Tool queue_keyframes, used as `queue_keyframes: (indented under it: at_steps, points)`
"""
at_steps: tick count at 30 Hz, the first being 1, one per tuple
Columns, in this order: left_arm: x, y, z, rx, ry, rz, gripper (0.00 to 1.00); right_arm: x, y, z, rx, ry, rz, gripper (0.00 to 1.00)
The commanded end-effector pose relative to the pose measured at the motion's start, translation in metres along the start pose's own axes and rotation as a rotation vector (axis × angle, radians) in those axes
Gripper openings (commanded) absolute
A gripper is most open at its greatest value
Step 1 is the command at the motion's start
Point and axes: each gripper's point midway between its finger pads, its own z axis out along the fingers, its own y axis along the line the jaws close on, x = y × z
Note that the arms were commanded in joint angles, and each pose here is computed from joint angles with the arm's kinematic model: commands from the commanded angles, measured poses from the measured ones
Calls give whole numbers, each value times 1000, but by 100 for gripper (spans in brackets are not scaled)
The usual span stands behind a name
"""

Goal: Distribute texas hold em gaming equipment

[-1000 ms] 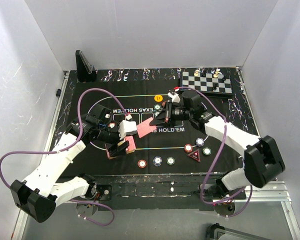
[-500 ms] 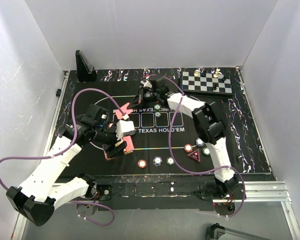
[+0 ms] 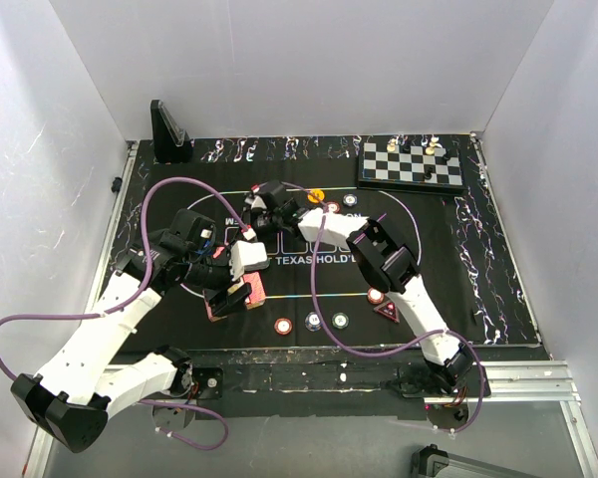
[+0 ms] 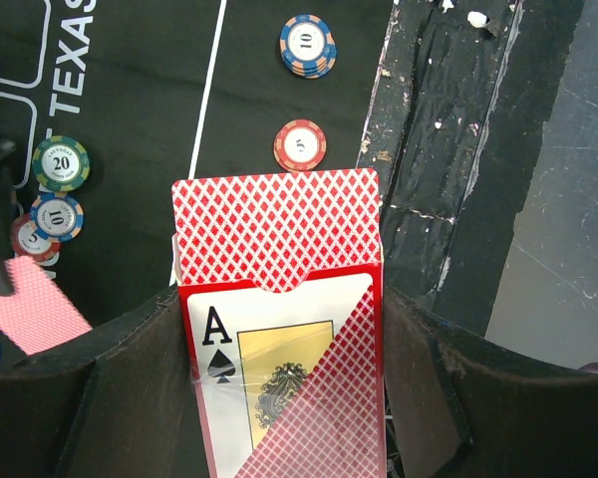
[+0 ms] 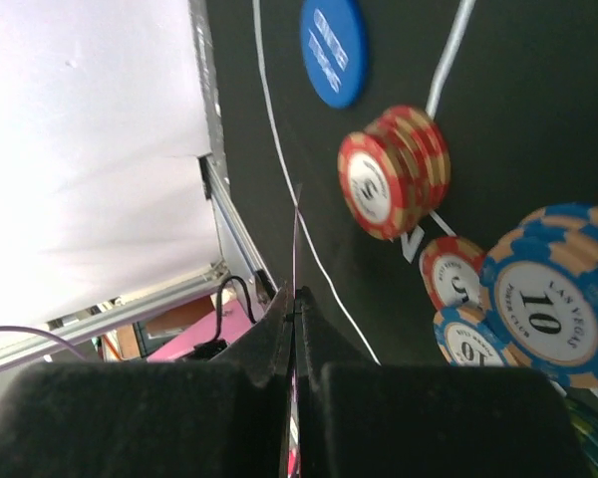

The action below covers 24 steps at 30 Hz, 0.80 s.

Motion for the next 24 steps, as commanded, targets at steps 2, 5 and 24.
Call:
queue_keyframes:
  at_steps: [2,5,24]
  points:
    - [-19,1,-9,-18,-58,31,23,9,6,-8,14,-26,-9,1]
    - [-18,1,-9,-20,-54,29,23,14,0,-7,37,-12,1,7]
    - [-16,3,-8,-25,-49,34,24,40,47,-56,124,-33,-119,68]
